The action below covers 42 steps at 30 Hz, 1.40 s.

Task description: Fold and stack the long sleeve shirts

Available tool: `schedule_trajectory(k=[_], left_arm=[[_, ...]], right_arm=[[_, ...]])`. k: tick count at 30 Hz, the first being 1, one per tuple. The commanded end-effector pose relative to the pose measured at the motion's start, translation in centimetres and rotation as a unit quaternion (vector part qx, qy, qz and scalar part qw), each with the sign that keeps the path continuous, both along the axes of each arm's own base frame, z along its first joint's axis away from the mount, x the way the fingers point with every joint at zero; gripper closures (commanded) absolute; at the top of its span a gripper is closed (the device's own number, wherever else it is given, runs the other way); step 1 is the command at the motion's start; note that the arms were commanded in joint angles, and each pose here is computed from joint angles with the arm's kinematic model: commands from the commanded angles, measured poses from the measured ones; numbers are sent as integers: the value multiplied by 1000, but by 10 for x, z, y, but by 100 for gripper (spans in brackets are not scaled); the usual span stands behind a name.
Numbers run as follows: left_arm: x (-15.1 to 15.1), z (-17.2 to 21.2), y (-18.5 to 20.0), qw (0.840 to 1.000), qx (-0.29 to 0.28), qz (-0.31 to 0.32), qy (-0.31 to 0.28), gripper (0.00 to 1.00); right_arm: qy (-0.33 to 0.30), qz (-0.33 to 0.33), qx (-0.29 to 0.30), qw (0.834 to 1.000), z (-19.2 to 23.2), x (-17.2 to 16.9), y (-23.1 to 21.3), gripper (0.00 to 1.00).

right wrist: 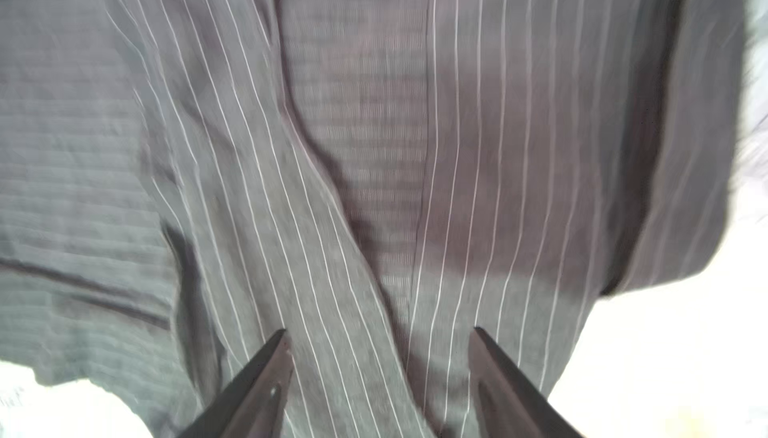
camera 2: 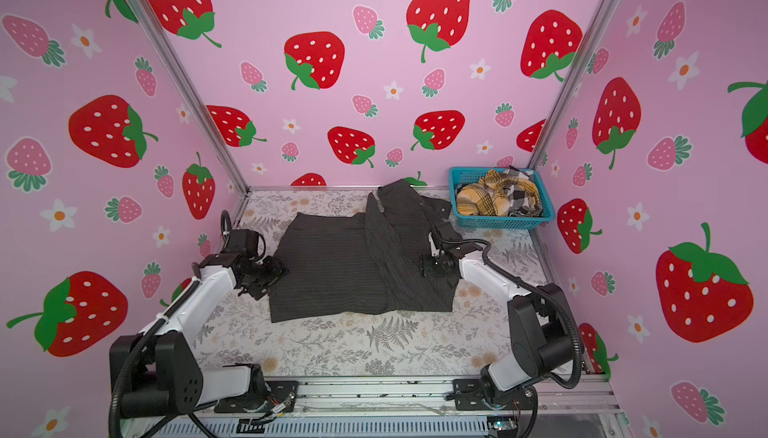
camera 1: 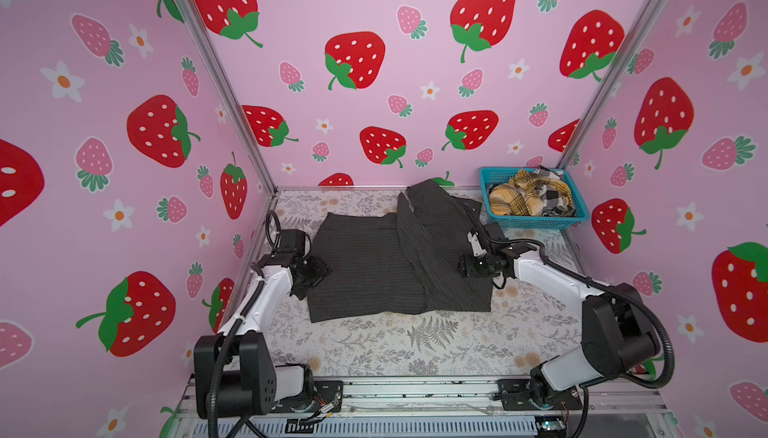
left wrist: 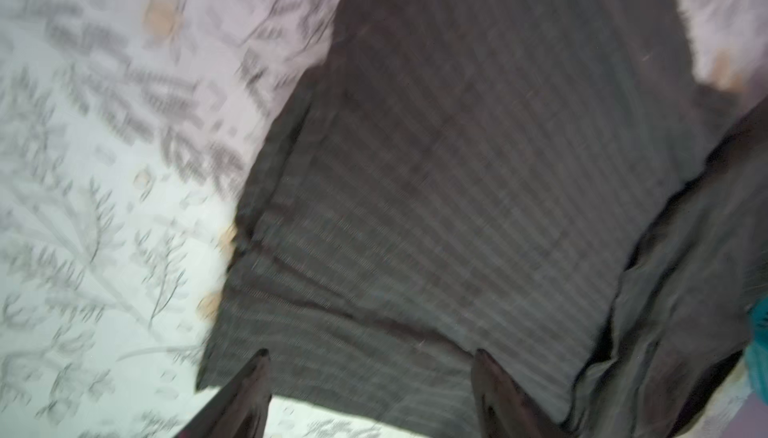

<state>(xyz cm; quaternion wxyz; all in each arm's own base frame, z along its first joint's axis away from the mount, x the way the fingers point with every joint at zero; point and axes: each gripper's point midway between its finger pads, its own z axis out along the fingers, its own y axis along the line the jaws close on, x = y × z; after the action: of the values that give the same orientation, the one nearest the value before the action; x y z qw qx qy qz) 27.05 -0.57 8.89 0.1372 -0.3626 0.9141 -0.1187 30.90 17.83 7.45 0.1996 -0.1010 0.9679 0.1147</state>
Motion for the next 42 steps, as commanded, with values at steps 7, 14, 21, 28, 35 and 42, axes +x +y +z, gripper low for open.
schedule_trajectory(k=[7,14,21,28,35,42], left_arm=[[-62,-21,13,994,-24,57,92,16],[-80,-34,21,985,-37,103,134,19],[-77,-59,12,979,-70,103,163,35],[-88,-74,13,974,-65,109,191,57],[-76,-74,26,977,-33,98,184,51],[-70,-81,32,980,-15,99,173,52]], right_arm=[[62,6,-20,998,-41,-29,-8,45],[83,-2,-26,996,-55,-49,-12,54],[83,-22,-39,996,-60,-55,-22,67],[74,-30,-35,996,-54,-52,-22,70],[72,-33,-25,997,-54,-52,-20,62],[69,-34,-20,997,-53,-53,-20,60]])
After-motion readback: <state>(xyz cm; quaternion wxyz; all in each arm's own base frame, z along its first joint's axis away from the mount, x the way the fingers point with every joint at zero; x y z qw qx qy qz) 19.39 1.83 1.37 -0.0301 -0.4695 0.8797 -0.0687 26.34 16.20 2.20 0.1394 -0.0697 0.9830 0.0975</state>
